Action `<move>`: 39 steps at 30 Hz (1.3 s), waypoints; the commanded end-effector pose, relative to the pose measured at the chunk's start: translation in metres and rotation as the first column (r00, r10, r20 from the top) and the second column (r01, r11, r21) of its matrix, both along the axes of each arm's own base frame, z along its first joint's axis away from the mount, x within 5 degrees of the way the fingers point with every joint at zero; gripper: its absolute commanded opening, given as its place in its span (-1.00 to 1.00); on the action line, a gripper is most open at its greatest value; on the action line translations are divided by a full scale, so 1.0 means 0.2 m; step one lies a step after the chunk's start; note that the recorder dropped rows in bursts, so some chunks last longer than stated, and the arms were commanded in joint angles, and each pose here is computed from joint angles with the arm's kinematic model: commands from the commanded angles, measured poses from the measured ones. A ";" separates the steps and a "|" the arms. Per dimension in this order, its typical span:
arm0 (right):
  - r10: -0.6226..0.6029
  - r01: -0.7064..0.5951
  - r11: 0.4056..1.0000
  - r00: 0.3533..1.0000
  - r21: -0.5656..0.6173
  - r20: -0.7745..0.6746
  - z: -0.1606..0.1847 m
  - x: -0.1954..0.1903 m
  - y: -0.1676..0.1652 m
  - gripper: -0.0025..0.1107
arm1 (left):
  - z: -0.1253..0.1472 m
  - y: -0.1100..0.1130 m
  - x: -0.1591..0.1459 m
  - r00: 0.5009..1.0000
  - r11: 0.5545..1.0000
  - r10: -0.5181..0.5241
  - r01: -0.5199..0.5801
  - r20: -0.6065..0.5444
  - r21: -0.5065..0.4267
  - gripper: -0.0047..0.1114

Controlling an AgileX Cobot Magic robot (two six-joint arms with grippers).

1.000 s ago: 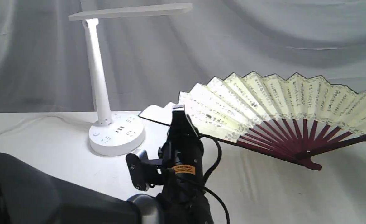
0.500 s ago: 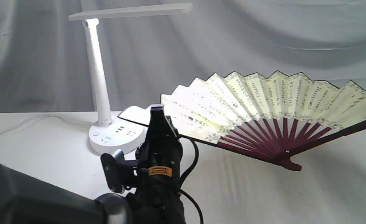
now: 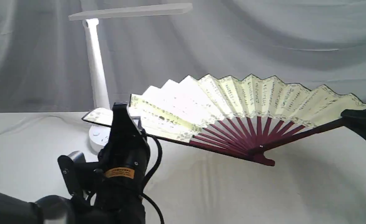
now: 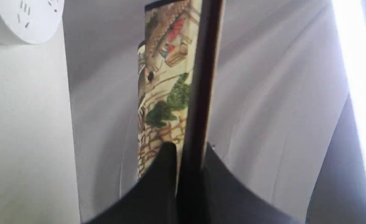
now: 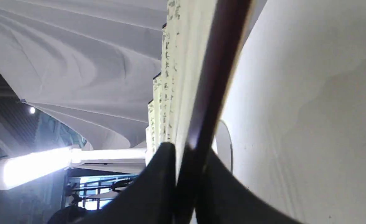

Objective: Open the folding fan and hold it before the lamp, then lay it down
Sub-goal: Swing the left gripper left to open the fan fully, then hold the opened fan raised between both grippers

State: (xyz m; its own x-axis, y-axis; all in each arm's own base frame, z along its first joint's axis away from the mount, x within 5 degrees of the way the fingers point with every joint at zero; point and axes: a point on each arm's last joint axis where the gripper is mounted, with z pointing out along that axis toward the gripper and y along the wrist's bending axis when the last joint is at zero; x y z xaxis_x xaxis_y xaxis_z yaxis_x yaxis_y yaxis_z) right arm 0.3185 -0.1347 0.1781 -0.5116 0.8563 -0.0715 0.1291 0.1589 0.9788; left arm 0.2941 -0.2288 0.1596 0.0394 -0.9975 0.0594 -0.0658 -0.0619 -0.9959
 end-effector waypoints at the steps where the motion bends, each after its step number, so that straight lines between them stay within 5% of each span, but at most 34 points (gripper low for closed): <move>1: 0.023 -0.024 0.997 1.000 -0.079 -0.019 -0.01 0.01 0.04 -0.96 | 0.10 0.07 0.00 0.993 0.992 0.098 -0.092 0.061 -0.089 -0.92; 14: 0.044 -0.046 0.998 0.998 -0.034 -0.045 -0.01 0.03 0.09 -0.96 | 0.16 0.19 -0.05 0.988 0.987 0.150 -0.146 0.047 -0.073 -0.92; 39: 0.093 -0.088 0.983 0.996 -0.160 0.019 0.34 0.17 0.42 -0.96 | 0.42 0.46 -0.01 0.958 0.972 0.233 -0.228 0.167 -0.051 -0.92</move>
State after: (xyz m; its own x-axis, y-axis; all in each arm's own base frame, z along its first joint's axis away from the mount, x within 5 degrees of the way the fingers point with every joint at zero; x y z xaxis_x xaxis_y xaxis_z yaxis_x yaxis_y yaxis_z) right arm 0.3494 -0.0518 0.2452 -0.5816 0.8027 -0.1316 0.1028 0.2331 0.9670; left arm 0.2921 -0.1499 0.2279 0.1757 -0.9836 0.0397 0.0290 -0.0352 -0.9990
